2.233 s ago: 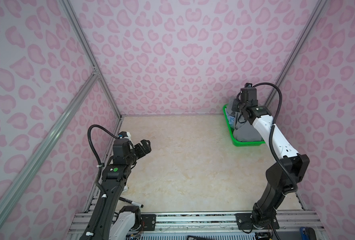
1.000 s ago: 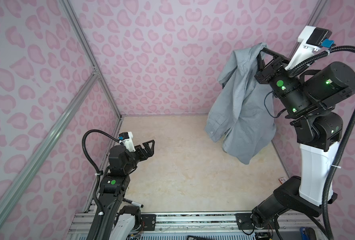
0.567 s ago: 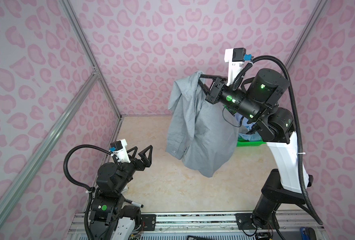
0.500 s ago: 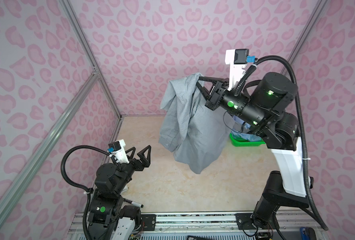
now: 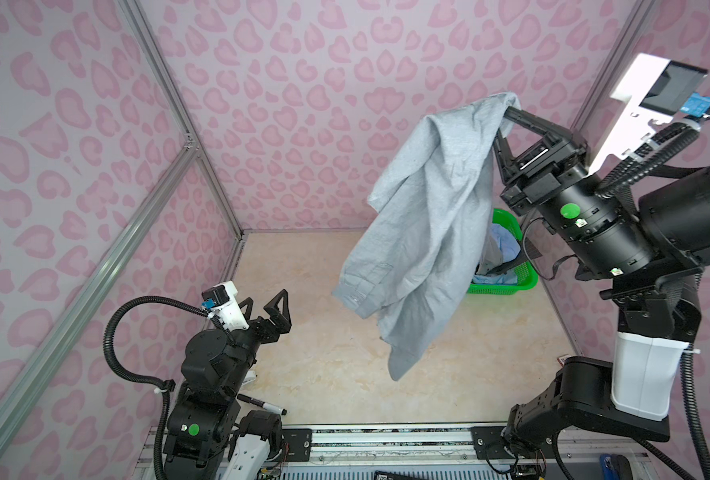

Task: Fold and stack the long sleeve shirts
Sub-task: 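Lift the grey shirt high out of the basket with the right gripper, then move the left gripper toward the hanging shirt and grasp its lower part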

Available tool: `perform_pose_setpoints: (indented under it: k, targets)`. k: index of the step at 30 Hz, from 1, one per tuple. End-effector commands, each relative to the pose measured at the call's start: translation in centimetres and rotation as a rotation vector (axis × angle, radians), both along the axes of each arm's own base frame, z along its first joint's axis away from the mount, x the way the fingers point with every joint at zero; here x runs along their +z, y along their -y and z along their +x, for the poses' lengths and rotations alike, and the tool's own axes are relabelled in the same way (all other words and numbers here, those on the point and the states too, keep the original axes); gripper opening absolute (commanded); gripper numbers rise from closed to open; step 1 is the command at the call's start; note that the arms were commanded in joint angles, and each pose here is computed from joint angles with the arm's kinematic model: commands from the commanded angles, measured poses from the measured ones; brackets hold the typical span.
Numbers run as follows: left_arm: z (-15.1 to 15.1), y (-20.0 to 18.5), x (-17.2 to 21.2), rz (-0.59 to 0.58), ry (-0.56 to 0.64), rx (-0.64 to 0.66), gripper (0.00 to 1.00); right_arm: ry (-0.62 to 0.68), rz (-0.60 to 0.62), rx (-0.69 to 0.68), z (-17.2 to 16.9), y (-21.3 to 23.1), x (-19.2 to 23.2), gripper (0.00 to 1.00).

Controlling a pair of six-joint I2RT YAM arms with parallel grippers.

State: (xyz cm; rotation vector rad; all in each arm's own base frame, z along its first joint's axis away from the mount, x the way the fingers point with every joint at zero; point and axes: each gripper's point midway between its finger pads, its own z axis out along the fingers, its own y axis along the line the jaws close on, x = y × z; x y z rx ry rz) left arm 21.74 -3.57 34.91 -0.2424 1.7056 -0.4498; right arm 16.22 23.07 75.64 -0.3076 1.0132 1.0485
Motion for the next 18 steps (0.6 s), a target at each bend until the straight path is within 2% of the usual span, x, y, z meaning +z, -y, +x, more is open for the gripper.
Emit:
perform_pose_setpoints:
  k: [1, 4, 7, 10, 12, 16, 18]
  targets:
    - [-0.3, 1.5, 0.8, 0.001, 0.033, -0.089, 0.97, 0.047, 0.049, 0.056, -1.2, 0.1, 1.3, 0.0]
    - [-1.4, 5.8, 1.5, -0.036, 0.093, -0.35, 0.97, -0.003, -0.024, -0.001, 0.7, -1.2, -0.7, 0.0]
    - [-3.3, 9.6, 1.7, -0.05, 0.157, -0.61, 0.97, -0.054, -0.048, -0.016, 2.7, -1.5, -2.2, 0.0]
    - [-5.1, 11.8, 1.9, -0.065, 0.233, -0.772, 0.97, -0.11, -0.067, -0.017, 4.8, -1.7, -3.7, 0.0]
    - [-5.9, 12.5, 2.0, -0.073, 0.279, -0.815, 0.97, -0.141, -0.084, -0.014, 5.9, -2.0, -4.7, 0.0]
    - [-7.4, 12.6, 3.1, -0.106, 0.391, -0.823, 0.97, -0.178, -0.106, -0.014, 7.4, -2.8, -6.4, 0.0]
    - [-7.5, 12.8, 3.5, -0.105, 0.396, -0.832, 0.97, -0.2, -0.122, -0.016, 8.2, -3.3, -7.5, 0.0]
